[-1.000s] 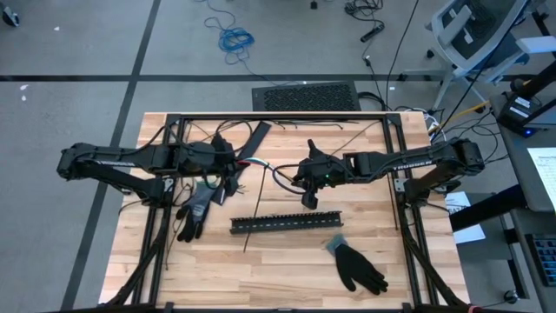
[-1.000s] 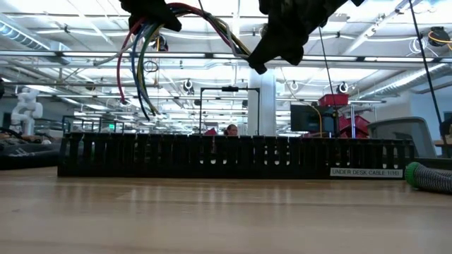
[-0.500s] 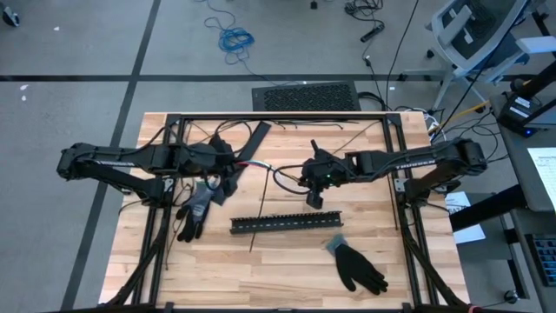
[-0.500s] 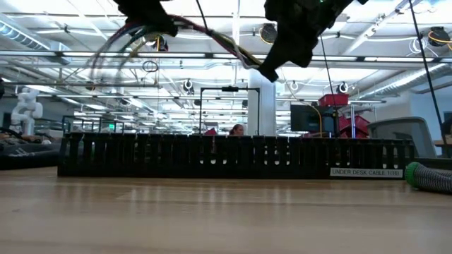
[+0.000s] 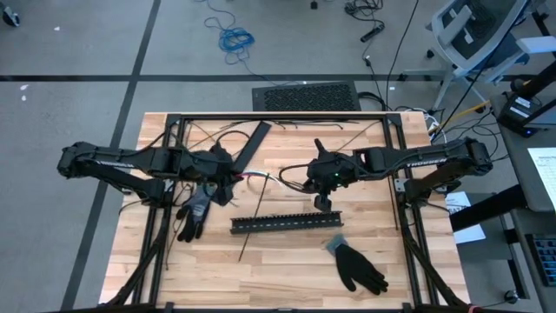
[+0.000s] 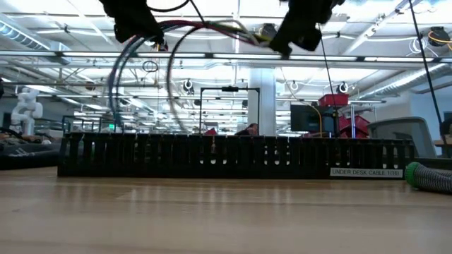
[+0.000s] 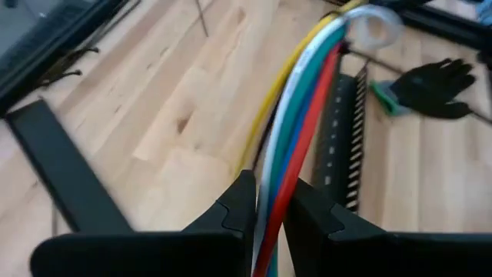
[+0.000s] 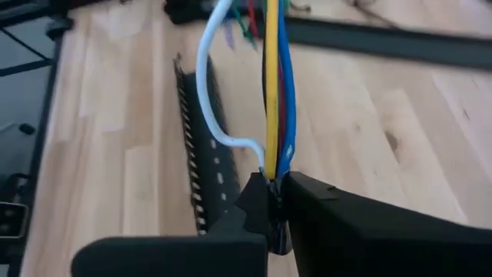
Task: Ziptie cables
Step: Put the ziptied cable wires into the cable duct
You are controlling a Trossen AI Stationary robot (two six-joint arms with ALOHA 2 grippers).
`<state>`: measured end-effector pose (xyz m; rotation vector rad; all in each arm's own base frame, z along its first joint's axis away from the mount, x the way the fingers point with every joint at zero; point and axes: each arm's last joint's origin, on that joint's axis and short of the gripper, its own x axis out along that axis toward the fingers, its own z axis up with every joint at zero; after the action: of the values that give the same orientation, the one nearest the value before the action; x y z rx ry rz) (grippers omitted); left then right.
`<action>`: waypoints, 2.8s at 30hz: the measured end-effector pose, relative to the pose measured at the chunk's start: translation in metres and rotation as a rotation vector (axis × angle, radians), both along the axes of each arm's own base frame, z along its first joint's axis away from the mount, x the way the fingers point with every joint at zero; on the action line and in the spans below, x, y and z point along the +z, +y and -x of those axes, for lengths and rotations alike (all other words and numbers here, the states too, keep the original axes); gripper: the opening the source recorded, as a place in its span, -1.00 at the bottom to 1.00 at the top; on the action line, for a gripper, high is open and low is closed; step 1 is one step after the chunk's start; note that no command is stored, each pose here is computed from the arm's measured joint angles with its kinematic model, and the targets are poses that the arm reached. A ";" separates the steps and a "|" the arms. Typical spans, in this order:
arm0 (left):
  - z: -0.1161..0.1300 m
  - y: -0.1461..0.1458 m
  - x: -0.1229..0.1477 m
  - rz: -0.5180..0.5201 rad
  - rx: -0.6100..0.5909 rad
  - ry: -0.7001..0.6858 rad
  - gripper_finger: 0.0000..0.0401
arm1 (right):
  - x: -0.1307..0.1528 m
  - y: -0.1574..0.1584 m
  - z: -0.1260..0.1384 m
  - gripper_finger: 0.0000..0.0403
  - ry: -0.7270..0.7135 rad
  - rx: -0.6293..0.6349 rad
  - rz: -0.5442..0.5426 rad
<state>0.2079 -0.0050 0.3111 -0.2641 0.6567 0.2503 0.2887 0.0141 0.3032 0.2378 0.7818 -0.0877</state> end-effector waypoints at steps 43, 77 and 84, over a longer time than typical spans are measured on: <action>-0.018 0.023 0.012 -0.467 0.240 -0.426 -0.71 | 0.039 -0.060 0.045 -0.91 0.446 -0.326 0.138; -0.009 0.020 -0.010 -0.331 0.133 -0.221 -0.71 | -0.171 -0.053 0.035 0.62 0.364 -1.219 -0.283; -0.009 0.020 -0.011 -0.288 0.156 -0.228 -0.71 | -0.193 -0.049 0.034 0.35 0.448 -1.309 -0.239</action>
<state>0.2165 0.0146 0.2998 -0.0645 0.3684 0.4525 0.2548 -0.0349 0.1101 0.9550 0.9668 -1.3222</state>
